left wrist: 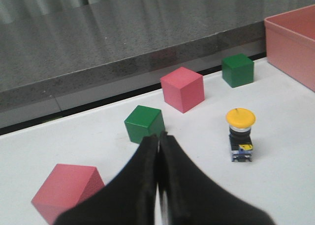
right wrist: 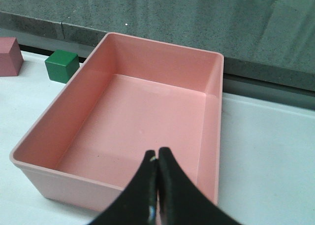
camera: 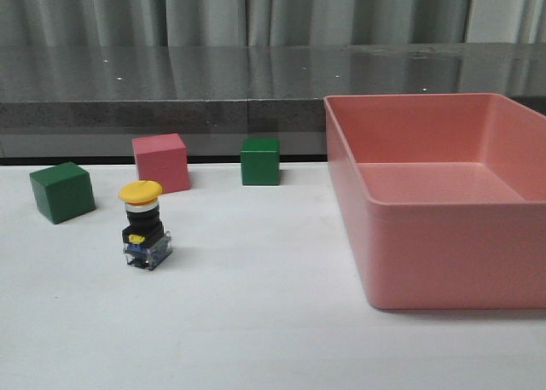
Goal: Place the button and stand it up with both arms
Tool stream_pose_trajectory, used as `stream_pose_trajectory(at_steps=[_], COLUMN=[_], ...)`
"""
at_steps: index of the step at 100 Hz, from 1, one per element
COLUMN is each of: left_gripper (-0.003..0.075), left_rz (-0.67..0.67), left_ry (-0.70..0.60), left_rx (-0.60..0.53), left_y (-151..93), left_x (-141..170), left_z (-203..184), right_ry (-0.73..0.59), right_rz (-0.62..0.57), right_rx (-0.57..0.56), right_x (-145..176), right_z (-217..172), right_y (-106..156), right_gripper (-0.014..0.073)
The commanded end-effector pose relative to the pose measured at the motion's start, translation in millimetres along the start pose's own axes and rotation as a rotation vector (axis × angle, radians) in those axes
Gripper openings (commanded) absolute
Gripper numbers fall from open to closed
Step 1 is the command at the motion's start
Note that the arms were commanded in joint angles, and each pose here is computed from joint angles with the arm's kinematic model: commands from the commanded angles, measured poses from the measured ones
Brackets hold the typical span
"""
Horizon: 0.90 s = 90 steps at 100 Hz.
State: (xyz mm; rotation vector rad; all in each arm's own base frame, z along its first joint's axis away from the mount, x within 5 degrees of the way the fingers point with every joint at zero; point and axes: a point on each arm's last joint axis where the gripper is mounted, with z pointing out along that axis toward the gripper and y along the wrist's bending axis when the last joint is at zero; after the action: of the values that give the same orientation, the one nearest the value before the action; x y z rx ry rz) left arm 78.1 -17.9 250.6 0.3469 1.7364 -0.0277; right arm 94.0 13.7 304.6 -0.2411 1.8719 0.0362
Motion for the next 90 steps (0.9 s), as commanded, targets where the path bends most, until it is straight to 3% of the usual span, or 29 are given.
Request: stream_pose_trajectory(at_steps=[1,48,90], left_gripper=[-0.0020,-0.0020,-0.0020], left_rz=[-0.043,-0.052,-0.062], left_ry=[-0.110,-0.257,-0.273], left_rx=[-0.079,-0.118,-0.118], left_y=[6.1,-4.9,-4.7], left_x=[-5.7,55.4,53.5], left_z=[-6.9,-13.8,-14.3], right_ry=[-0.084,-0.081,-0.077], right_rz=[0.004,0.004,0.004], right_rx=[0.030,0.029,0.028], right_x=[-13.5,-13.2,-12.9], right_z=[-3.4,-3.4,-3.1], right_y=[-3.3,-3.2,-3.1], right_gripper=[-0.0062,-0.0062,-0.0062])
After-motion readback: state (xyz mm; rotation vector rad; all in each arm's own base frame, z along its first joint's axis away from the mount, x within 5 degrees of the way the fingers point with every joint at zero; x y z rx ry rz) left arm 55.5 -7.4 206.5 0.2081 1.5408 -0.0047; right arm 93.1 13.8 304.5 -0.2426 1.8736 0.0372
